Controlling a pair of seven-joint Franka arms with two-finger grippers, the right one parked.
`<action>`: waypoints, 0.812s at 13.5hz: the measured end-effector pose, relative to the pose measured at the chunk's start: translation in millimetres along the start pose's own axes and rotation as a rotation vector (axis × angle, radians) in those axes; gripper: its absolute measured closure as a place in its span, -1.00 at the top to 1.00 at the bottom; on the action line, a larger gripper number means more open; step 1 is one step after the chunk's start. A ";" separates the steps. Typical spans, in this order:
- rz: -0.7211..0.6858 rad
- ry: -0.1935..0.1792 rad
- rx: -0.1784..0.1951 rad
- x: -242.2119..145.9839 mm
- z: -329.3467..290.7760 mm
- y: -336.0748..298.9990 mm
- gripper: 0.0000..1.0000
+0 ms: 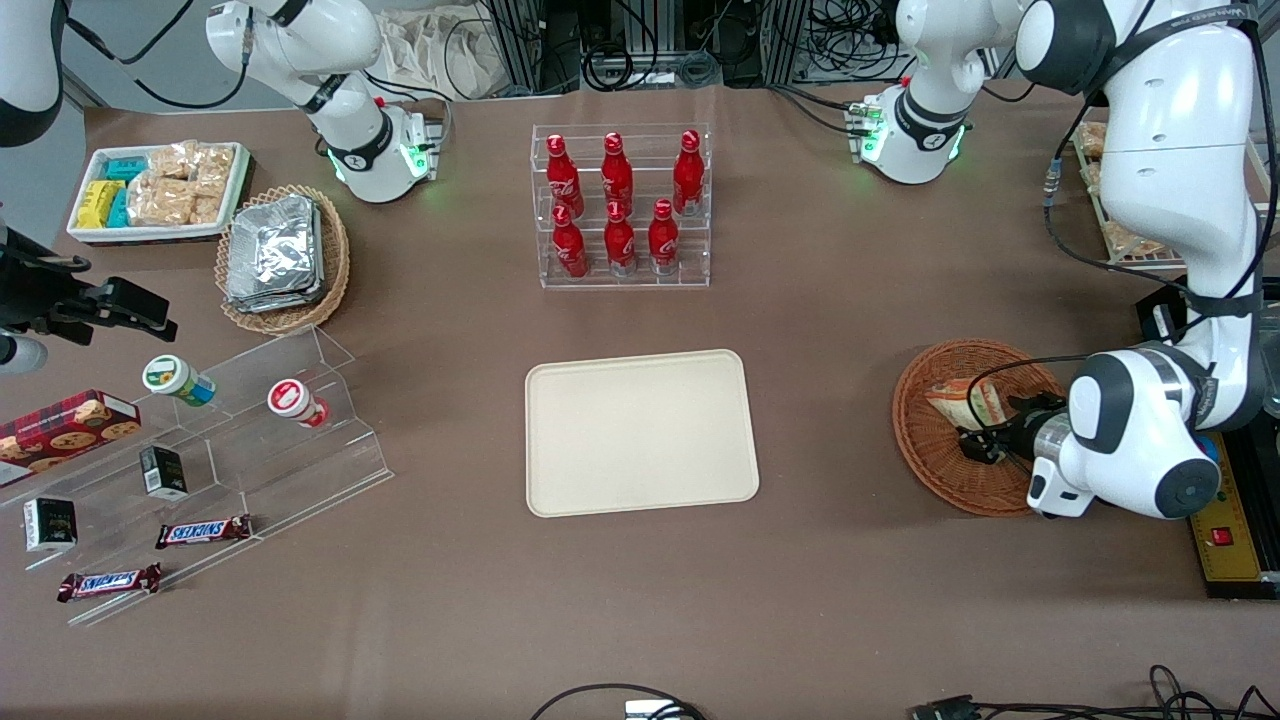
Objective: Place sandwich from basket to tray
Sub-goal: 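Lower the open left gripper and close it on the wrapped sandwich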
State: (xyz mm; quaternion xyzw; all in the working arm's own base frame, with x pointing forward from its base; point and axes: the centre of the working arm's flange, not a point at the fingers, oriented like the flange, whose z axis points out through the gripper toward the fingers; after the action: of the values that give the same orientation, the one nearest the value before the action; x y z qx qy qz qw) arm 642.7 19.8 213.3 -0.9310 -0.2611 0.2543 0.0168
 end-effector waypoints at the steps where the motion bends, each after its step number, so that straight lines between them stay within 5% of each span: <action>1: -0.001 -0.001 0.000 1.0 4.9 0.0 1.00; 5: -0.004 0.003 -0.001 2.8 19.7 -0.5 0.87; 10: -0.001 0.019 -0.009 -0.7 9.2 -0.1 -0.17; 11: 0.003 0.028 -0.014 -3.7 2.6 0.7 -0.24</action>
State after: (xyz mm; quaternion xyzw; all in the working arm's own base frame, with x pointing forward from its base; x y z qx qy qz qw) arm 639.1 17.0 212.7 -0.9350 -0.2613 0.2394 0.0135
